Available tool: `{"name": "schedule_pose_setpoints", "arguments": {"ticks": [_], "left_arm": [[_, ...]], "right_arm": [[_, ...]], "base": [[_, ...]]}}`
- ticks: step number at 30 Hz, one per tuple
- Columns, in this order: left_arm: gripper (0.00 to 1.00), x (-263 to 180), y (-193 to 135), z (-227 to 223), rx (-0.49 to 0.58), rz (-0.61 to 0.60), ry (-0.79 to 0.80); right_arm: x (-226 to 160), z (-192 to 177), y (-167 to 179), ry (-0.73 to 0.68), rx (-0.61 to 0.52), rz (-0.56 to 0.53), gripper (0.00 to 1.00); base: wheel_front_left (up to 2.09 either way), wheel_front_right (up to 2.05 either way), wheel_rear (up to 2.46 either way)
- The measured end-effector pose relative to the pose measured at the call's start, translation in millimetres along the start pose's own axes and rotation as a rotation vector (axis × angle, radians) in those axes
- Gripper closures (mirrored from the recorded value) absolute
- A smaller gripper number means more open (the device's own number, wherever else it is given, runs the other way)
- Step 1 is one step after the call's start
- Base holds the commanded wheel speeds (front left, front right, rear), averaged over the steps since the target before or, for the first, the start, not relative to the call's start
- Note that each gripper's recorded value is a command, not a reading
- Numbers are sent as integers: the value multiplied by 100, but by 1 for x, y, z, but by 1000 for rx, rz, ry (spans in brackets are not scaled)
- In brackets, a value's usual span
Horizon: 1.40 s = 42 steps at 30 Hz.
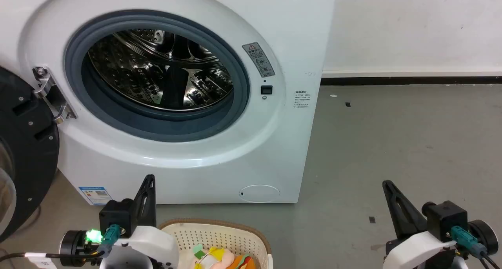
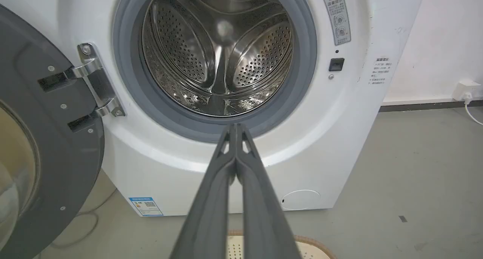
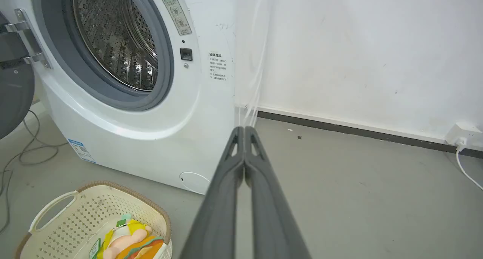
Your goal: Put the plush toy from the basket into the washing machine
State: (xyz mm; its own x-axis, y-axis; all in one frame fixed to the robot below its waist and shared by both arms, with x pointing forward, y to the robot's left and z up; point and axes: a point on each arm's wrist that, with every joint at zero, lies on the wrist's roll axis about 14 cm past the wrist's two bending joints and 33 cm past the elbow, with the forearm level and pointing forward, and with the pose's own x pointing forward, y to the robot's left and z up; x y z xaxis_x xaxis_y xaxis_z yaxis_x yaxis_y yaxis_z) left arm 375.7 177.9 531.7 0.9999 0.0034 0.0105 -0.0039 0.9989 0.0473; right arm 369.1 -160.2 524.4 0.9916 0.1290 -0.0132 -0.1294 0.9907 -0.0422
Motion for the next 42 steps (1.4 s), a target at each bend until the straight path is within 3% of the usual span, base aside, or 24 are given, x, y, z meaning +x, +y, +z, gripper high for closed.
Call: {"name": "schedule_pose_setpoints", "arguments": {"ticks": [17,18,42], "left_arm": [[100,0,0,0,0,0,0],[0,0,0,0,0,1,0],[0,3,-15,-9,-33,-31,7]], "right_arm": [[0,0,0,0,0,0,100],[0,0,0,0,0,0,0],[-1,1,-11,-27,22,-33,0]], "base": [[0,0,0],[0,0,0],[0,0,0]]}}
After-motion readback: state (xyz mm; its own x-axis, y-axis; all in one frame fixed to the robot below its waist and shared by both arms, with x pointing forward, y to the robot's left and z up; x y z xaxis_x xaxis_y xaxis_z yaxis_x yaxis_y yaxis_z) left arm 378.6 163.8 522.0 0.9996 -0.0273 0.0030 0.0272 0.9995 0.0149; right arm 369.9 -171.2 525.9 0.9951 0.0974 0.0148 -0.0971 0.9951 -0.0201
